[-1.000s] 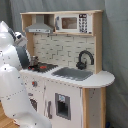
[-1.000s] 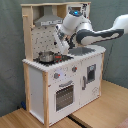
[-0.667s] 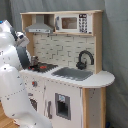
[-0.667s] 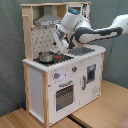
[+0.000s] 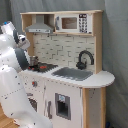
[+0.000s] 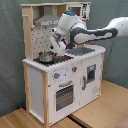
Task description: Play with the kitchen
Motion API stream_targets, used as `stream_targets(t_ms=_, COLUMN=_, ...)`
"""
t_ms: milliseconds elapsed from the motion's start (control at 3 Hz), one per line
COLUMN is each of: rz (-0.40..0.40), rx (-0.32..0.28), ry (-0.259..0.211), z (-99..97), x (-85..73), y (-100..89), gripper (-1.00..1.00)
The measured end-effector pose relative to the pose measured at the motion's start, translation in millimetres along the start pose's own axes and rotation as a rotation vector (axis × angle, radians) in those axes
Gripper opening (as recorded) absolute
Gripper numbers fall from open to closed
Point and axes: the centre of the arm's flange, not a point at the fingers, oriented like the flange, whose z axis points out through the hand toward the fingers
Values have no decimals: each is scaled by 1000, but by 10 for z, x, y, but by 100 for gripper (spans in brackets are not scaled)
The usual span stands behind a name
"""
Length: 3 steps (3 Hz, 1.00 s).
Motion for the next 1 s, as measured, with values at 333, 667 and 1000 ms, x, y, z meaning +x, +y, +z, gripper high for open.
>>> stream_targets(t_ms=333, rz=-12, rx=32, ry=-24, z=101, x=85, y=11, gripper=100)
stream_targets(t_ms=667, rz=-20, rx=54, ry=-44, z=128, x=154, y=39, gripper=100)
stream_targets(t_ms=1000, rz=-29, rx=77, ry=-72, z=124, x=206, y=65, gripper=100)
